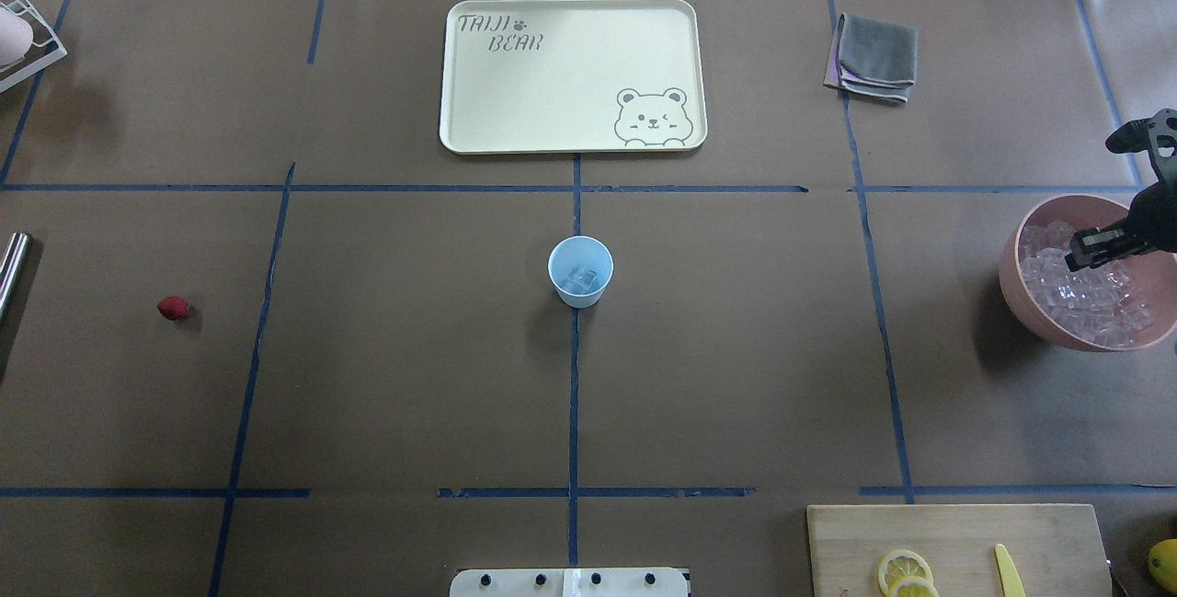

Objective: Mash ice and strawberries in cup
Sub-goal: 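Lower the right gripper into the bowl and pinch a third ice cube, then lift the ice cube and carry it over the light-blue cup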

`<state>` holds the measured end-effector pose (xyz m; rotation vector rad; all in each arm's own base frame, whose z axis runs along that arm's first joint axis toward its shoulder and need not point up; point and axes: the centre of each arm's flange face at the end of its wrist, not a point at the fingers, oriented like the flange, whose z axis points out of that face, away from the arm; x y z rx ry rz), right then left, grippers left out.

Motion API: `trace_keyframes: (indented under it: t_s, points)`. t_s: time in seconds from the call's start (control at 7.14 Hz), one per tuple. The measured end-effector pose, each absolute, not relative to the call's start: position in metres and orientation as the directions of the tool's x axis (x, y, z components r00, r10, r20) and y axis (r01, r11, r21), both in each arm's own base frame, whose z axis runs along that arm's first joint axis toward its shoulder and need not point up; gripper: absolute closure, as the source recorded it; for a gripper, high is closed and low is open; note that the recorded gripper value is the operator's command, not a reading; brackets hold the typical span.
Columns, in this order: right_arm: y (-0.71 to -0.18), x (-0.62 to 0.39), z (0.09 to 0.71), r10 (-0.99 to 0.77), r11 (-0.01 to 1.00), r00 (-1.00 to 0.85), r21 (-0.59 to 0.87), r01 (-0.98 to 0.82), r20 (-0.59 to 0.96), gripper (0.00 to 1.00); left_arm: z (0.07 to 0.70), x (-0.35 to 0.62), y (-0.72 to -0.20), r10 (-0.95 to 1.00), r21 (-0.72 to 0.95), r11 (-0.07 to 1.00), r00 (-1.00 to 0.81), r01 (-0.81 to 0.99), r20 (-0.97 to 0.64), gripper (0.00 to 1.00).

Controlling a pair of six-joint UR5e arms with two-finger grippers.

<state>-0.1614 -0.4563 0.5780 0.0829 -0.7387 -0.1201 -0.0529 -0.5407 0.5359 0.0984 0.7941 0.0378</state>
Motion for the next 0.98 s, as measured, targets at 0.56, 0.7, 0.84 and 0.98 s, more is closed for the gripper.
trace_keyframes:
  t_s: [0.56, 0.7, 0.84, 0.98]
  points:
    - [-0.448, -0.125, 0.467, -0.113, 0.991, 0.699, 0.135, 0.024, 0.706, 1.0, 0.534, -0.051, -0.542, 0.074, 0.104, 0.995, 0.699, 0.001, -0.711, 0.0]
    - [-0.452, -0.126, 0.426, -0.114, 0.99, 0.695, 0.14, 0.019, 0.71, 1.0, 0.534, -0.05, -0.542, 0.075, 0.104, 0.995, 0.699, 0.0, -0.712, 0.0]
    - [-0.462, -0.142, 0.387, -0.127, 0.989, 0.691, 0.146, 0.031, 0.712, 1.0, 0.534, -0.048, -0.542, 0.074, 0.102, 0.995, 0.699, -0.002, -0.712, 0.0]
    - [-0.47, -0.176, 0.345, -0.141, 0.988, 0.69, 0.147, 0.051, 0.71, 1.0, 0.534, -0.045, -0.542, 0.073, 0.099, 0.995, 0.699, -0.004, -0.711, 0.0]
